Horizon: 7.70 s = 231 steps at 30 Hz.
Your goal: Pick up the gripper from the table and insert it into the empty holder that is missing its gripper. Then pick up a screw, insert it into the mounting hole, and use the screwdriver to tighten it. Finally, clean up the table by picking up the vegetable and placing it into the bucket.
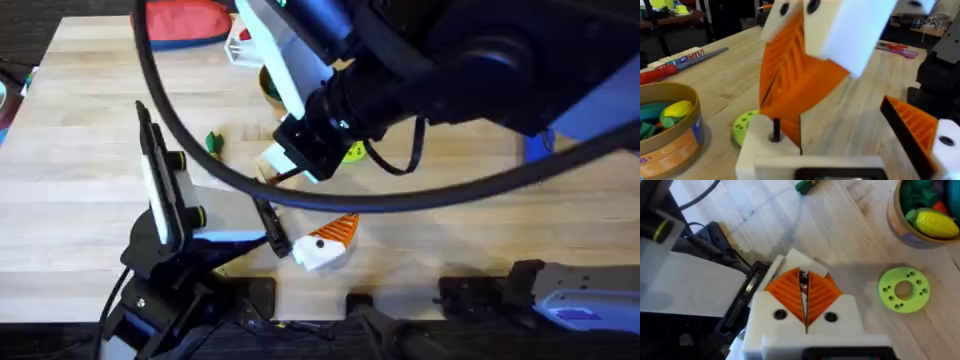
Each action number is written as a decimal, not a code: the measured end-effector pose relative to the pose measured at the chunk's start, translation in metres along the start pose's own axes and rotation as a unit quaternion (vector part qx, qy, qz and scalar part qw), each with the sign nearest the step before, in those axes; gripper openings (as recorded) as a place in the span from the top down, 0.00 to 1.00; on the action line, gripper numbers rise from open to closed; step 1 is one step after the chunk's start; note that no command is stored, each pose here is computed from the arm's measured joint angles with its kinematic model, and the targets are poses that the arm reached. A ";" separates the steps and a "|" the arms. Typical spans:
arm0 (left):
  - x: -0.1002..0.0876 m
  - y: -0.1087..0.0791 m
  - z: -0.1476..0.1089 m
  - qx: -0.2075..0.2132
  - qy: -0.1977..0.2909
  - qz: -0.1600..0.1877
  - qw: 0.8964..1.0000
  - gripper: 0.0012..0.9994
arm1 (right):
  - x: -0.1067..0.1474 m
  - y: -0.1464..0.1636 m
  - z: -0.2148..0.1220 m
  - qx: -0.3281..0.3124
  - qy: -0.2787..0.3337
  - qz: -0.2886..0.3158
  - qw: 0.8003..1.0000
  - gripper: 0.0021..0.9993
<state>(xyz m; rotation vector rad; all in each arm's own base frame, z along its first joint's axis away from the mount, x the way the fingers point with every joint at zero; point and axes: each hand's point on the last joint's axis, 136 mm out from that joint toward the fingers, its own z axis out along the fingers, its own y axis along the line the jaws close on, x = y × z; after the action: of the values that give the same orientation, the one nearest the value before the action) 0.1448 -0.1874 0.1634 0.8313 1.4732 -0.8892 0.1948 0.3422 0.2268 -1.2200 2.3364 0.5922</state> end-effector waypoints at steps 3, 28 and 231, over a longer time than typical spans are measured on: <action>0.000 0.000 0.000 0.000 0.000 0.000 1.000 0.01 | 0.000 0.000 0.000 0.000 -0.001 0.000 1.000 1.00; 0.000 0.000 0.000 0.000 0.000 0.002 1.000 0.01 | 0.001 -0.001 0.003 0.000 0.004 0.001 1.000 1.00; 0.000 0.000 0.000 0.000 0.000 0.006 1.000 0.99 | 0.208 -0.343 -0.243 0.432 -0.066 0.327 0.838 0.99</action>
<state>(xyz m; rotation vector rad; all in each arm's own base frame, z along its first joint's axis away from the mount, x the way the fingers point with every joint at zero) 0.1448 -0.1874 0.1635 0.8385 1.4668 -0.8812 0.3311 -0.1061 0.2506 0.0401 2.3967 -0.2174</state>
